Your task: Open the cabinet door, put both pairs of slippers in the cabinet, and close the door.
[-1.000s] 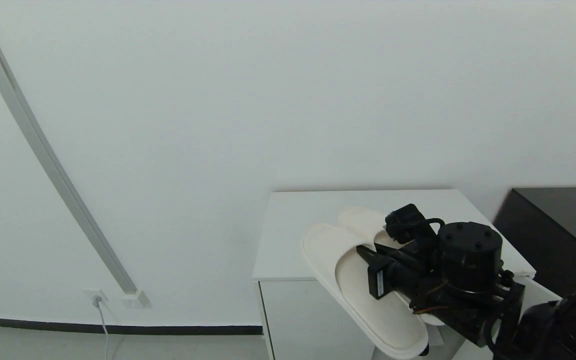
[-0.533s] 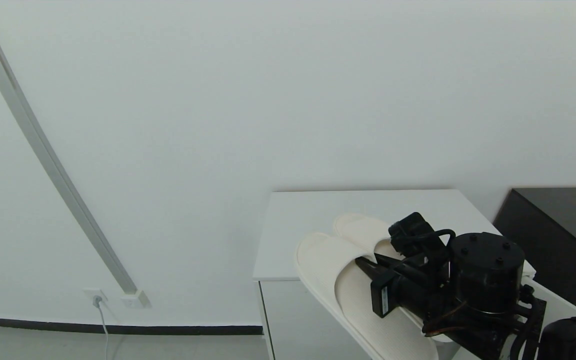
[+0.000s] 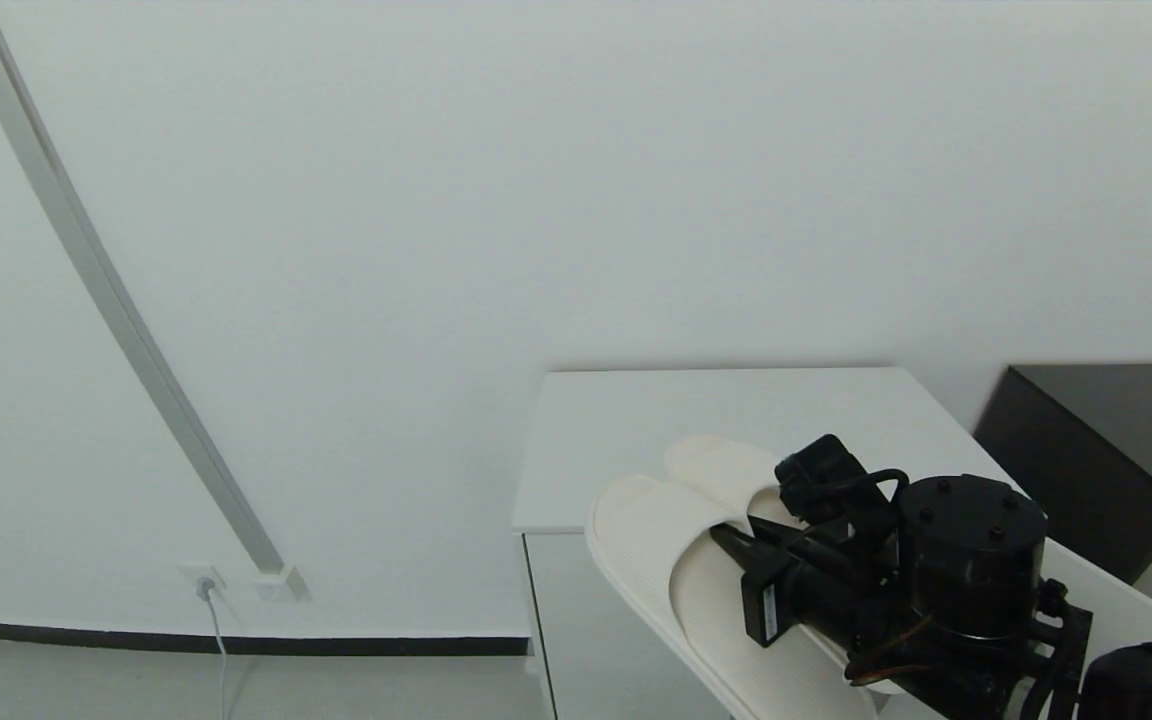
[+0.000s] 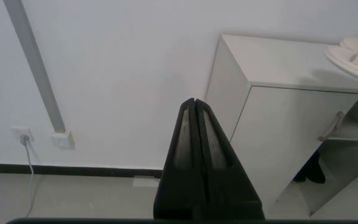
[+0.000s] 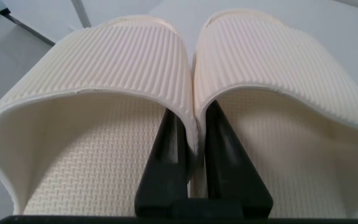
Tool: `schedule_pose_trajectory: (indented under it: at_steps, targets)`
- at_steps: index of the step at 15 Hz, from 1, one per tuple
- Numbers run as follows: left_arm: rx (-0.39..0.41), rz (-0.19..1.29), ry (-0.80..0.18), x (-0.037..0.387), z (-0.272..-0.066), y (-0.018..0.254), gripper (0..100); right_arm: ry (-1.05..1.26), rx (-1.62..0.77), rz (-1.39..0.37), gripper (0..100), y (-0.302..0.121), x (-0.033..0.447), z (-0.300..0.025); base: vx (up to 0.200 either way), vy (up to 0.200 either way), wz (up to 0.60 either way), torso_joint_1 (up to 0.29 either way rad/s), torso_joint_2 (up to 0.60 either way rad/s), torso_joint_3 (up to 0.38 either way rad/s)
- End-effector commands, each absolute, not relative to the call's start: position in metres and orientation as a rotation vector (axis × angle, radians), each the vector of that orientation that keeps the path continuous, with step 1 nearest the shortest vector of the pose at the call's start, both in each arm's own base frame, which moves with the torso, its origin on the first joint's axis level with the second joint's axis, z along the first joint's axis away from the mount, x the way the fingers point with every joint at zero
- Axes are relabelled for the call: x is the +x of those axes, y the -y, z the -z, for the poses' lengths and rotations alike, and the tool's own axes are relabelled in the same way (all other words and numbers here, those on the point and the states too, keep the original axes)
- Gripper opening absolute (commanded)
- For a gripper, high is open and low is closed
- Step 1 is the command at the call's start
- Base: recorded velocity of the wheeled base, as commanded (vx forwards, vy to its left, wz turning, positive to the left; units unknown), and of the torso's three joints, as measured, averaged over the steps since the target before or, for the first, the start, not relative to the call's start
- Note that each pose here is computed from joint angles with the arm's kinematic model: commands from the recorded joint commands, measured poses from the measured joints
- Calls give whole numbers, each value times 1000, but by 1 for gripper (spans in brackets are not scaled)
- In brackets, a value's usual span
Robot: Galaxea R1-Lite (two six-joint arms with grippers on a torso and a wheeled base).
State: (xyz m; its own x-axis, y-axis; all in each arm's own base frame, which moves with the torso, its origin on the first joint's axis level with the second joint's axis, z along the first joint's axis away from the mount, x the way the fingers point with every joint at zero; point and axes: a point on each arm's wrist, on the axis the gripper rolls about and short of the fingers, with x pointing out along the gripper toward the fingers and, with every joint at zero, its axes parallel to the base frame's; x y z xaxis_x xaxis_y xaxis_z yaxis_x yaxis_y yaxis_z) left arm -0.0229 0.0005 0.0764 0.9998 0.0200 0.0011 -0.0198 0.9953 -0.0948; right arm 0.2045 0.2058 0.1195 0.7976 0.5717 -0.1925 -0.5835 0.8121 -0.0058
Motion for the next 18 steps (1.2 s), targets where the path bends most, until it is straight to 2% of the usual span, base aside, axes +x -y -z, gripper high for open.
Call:
schedule_pose_trajectory:
  at_steps: [1,7,18]
  targets:
    - [-95,-20,1,-23,-76,-1,0,-193,-70,-619,0,-207,205,-117,-200,0,0,-7,-7,7]
    - [-98,-20,1,-23,-76,-1,0,-200,-74,-622,0,-207,205,-115,-200,0,0,0,2,5]
    - [-98,-21,3,-23,-76,-1,0,-215,-82,-618,0,-209,208,-109,0,0,0,0,0,0]
